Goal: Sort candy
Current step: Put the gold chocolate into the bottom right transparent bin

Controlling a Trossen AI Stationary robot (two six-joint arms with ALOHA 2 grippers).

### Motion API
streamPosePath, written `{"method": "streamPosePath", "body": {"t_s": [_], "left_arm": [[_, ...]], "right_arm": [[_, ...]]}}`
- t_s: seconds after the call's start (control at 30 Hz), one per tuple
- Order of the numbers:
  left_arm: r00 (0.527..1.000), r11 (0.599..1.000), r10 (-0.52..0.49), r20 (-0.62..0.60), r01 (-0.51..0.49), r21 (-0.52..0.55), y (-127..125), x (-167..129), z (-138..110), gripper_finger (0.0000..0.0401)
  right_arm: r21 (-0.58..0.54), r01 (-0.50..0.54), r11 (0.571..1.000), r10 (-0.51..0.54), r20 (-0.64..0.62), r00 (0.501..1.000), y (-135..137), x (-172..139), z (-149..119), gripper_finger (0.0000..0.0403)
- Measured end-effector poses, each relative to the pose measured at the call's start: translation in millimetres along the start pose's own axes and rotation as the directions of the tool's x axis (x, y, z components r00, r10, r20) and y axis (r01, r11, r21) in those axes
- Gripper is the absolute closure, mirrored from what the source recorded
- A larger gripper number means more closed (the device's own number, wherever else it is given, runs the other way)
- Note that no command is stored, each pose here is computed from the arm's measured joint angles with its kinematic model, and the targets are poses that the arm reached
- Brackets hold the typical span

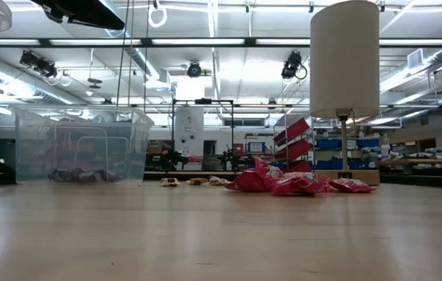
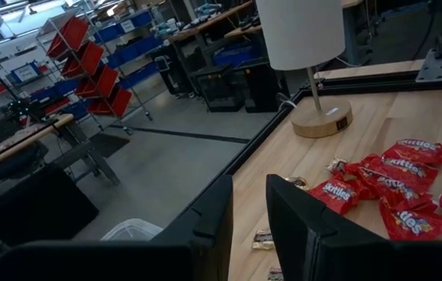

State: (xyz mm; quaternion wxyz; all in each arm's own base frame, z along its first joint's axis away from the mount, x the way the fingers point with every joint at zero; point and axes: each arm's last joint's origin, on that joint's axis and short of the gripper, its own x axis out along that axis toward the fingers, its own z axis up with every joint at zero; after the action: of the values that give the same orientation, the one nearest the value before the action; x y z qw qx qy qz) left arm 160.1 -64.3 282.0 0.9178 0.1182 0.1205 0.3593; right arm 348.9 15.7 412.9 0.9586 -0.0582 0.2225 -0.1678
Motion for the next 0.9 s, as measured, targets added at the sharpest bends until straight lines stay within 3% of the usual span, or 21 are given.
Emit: {"method": "streamPosePath", "body": {"t_s": [0.17,0.57,0.73,0.9], "left_arm": [[1.0,1.0,0.0,0.0,0.0,0.0,0.0,0.0,0.0,0.0319],[1.0,1.0,-0.001,0.002,0.001,-0.004,-0.2,0.0,0.4,0.0319],[1.0,1.0,-0.001,0.002,0.001,-0.003,-0.2,0.0,0.4,0.0319],[1.0,1.0,0.009,0.003,-0.009,-0.001,0.1,0.0,0.5,0.0319]], "right_arm": [[0.021,0.037,0.999,-0.037,-0.001,0.999,-7.2,28.3,-3.6,0.038],[-0.022,0.102,0.994,-0.105,-0.195,0.975,-9.6,111.8,-48.6,0.0364],[0.078,0.179,0.981,-0.152,-0.27,0.951,-26.8,141.4,-69.1,0.0364],[0.221,0.29,0.931,-0.202,-0.351,0.914,-53.0,165.0,-90.4,0.0364]]}}
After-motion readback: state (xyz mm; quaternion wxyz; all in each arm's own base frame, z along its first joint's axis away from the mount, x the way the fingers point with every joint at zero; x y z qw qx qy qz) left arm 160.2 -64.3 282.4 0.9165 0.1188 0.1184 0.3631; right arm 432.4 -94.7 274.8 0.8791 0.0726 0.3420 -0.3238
